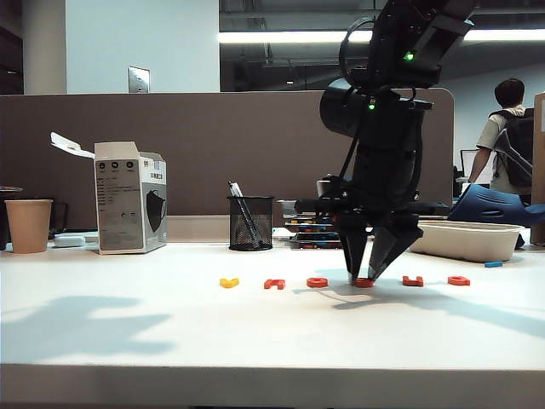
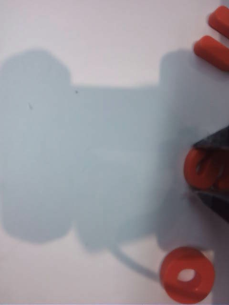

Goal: Select the appropriate letters from the row of letter magnets placed on the table to arrange into the word "sun".

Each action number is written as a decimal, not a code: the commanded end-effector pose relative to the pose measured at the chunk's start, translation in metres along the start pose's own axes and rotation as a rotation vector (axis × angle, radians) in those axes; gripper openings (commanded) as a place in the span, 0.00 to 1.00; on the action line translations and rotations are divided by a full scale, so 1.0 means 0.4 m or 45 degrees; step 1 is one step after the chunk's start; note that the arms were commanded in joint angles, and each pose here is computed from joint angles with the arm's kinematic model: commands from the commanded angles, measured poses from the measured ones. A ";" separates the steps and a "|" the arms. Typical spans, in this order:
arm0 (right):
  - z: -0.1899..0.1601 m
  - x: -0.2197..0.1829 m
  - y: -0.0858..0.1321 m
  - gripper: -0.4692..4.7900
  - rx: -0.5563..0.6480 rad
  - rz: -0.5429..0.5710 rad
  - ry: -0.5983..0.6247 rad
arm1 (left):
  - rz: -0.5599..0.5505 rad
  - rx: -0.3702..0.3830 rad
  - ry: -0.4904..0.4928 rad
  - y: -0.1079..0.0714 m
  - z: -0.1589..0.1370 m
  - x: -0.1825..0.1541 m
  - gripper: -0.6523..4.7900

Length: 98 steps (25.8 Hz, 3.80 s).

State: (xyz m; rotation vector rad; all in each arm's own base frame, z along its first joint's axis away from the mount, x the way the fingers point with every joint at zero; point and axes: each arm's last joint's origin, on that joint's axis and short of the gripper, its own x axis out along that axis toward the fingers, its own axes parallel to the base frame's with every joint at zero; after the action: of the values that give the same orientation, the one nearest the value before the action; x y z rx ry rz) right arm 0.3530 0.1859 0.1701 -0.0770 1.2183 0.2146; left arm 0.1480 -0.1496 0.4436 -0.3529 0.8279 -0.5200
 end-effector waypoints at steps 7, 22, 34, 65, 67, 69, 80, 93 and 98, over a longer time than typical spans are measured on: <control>-0.020 0.022 0.001 0.29 -0.002 0.009 0.084 | -0.007 0.007 -0.013 -0.002 0.001 -0.004 0.11; 0.006 -0.038 0.006 0.29 0.003 0.046 -0.052 | -0.007 0.007 -0.012 -0.002 0.001 -0.004 0.11; 0.055 -0.146 0.071 0.29 -0.048 0.149 -0.082 | -0.007 0.007 -0.014 -0.002 0.002 -0.004 0.11; -0.107 -0.019 0.306 0.33 -0.076 0.085 0.217 | -0.012 0.008 -0.010 -0.002 0.001 -0.005 0.11; -0.108 -0.019 0.305 0.41 -0.077 0.084 0.223 | -0.012 0.008 -0.010 -0.002 0.001 -0.005 0.11; -0.109 -0.019 0.306 0.43 -0.077 0.090 0.227 | -0.012 0.008 -0.010 -0.002 0.001 -0.005 0.11; -0.105 -0.040 0.308 0.52 -0.073 0.147 0.228 | -0.014 0.060 -0.007 -0.002 0.001 -0.005 0.11; -0.045 -0.124 0.279 0.52 -0.106 0.125 0.069 | -0.014 0.060 -0.007 -0.002 0.001 -0.005 0.11; 0.010 -0.143 0.207 0.52 -0.044 0.045 0.024 | -0.014 0.061 -0.007 -0.002 0.001 -0.005 0.11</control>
State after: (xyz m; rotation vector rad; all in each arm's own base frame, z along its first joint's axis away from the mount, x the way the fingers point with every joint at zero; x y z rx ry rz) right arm 0.3160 0.2695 0.2238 -0.0832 1.2462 0.2899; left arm 0.1477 -0.1496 0.4438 -0.3151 0.8160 -0.5394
